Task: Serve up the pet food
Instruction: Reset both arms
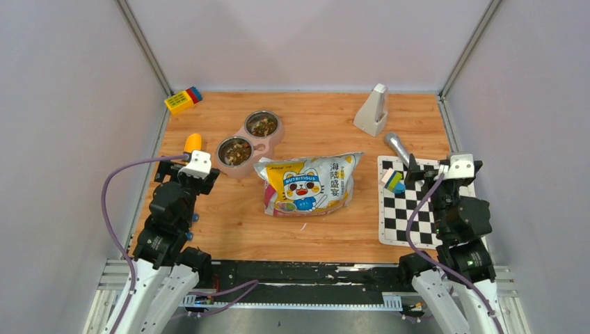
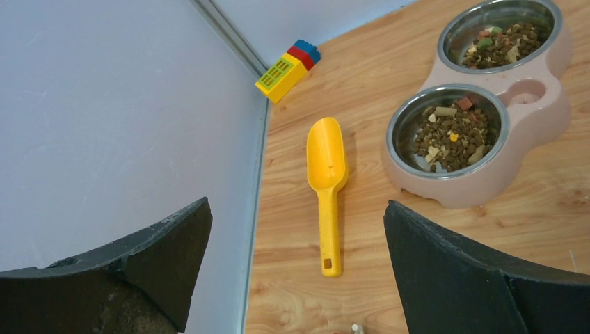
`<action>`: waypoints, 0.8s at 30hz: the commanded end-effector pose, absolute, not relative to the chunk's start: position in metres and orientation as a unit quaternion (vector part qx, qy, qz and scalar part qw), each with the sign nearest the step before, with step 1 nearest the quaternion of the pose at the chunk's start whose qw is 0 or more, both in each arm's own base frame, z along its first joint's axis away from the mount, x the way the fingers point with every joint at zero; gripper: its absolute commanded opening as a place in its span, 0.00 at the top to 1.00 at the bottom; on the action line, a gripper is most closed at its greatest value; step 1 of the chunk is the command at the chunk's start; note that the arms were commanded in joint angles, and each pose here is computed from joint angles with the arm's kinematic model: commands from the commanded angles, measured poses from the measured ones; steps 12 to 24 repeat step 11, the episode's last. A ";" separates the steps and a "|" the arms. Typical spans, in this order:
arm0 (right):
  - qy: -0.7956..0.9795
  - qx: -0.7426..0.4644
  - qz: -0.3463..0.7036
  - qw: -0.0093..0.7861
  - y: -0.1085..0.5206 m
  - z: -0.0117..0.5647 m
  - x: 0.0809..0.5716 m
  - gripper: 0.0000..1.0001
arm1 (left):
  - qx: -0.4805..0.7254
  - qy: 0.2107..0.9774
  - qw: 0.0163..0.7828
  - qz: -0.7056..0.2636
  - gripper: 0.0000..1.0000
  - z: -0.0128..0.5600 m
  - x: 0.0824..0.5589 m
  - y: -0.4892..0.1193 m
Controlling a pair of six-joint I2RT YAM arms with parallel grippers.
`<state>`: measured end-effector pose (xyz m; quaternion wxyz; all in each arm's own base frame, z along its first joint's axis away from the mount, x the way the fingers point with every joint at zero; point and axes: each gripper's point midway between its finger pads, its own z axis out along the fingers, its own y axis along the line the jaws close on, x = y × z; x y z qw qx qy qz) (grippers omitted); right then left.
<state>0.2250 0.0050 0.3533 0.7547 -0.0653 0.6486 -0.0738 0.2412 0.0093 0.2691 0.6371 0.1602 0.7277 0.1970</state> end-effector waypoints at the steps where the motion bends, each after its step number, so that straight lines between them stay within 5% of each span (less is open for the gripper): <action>1: 0.638 0.003 -0.084 0.765 -0.013 0.337 0.225 0.00 | 0.114 0.723 0.654 0.191 0.00 0.271 0.246 0.014; 24: 0.629 0.069 -0.120 0.765 -0.038 0.331 0.220 0.00 | 0.107 0.724 0.655 0.185 0.00 0.266 0.248 0.013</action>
